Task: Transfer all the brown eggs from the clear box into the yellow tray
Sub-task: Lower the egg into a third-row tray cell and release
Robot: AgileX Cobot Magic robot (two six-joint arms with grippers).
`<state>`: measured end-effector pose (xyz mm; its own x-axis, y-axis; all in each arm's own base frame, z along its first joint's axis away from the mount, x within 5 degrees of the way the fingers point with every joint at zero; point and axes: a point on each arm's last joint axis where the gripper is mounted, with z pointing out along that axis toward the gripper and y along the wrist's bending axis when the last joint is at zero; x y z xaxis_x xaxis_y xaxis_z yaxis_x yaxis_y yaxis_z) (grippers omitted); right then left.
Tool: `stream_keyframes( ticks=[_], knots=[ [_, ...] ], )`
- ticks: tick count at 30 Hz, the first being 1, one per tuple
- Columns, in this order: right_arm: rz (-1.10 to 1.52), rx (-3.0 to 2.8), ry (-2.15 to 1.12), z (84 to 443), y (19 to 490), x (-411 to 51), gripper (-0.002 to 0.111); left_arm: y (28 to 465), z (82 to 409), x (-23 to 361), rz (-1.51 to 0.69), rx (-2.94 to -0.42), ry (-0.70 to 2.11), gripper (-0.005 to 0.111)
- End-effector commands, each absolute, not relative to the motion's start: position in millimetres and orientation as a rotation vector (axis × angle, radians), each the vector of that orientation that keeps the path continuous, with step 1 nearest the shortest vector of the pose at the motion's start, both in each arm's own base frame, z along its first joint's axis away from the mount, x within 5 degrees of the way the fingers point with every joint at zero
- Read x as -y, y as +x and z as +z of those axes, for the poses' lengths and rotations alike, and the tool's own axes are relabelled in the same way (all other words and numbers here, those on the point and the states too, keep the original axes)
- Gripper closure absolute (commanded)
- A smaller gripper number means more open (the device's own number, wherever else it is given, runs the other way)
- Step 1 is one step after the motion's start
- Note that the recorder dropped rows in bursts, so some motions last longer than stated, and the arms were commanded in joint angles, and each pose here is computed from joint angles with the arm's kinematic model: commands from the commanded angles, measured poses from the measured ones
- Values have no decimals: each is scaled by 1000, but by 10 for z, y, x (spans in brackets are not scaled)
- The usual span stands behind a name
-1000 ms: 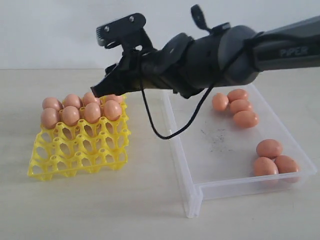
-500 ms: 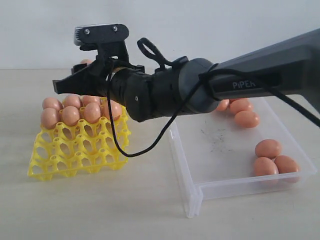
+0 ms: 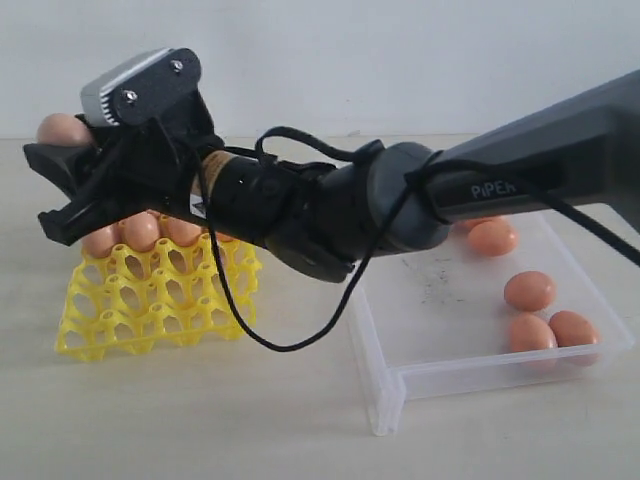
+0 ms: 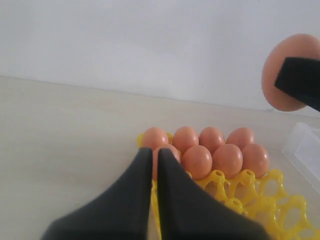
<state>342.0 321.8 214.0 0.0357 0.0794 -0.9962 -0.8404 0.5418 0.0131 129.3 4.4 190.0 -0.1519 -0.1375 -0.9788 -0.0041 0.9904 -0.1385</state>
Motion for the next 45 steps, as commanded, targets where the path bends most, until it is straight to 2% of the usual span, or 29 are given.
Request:
stream_keyframes(
  ticks=[1, 4, 6, 9, 12, 17, 27, 45],
  knots=[
    [810, -1280, -497, 2025, 3481, -2926, 108, 1279, 1886, -103, -80, -1725, -184, 103],
    [823, -1312, -412, 1716, 3581, -2840, 108, 1264, 1871, -210, 0, -1725, -300, 103],
    [806, -1370, -489, 1417, 3696, -2905, 108, 1259, 1870, -238, 18, -1720, -334, 103],
    [878, -1403, -611, 1201, 3816, -3106, 108, 1260, 1870, -233, 19, -1722, -324, 103],
    [984, -1380, -680, 1159, 3917, -3295, 108, 1260, 1870, -231, 20, -1723, -319, 103],
    [928, -1466, -793, 1024, 3968, -3397, 108, 1260, 1870, -231, 20, -1723, -319, 103],
    [991, -1465, -762, 971, 4046, -3524, 108, 1260, 1870, -230, 20, -1723, -317, 103],
    [953, -1498, -816, 894, 4056, -3591, 108, 1260, 1870, -230, 20, -1723, -315, 103]
  ],
)
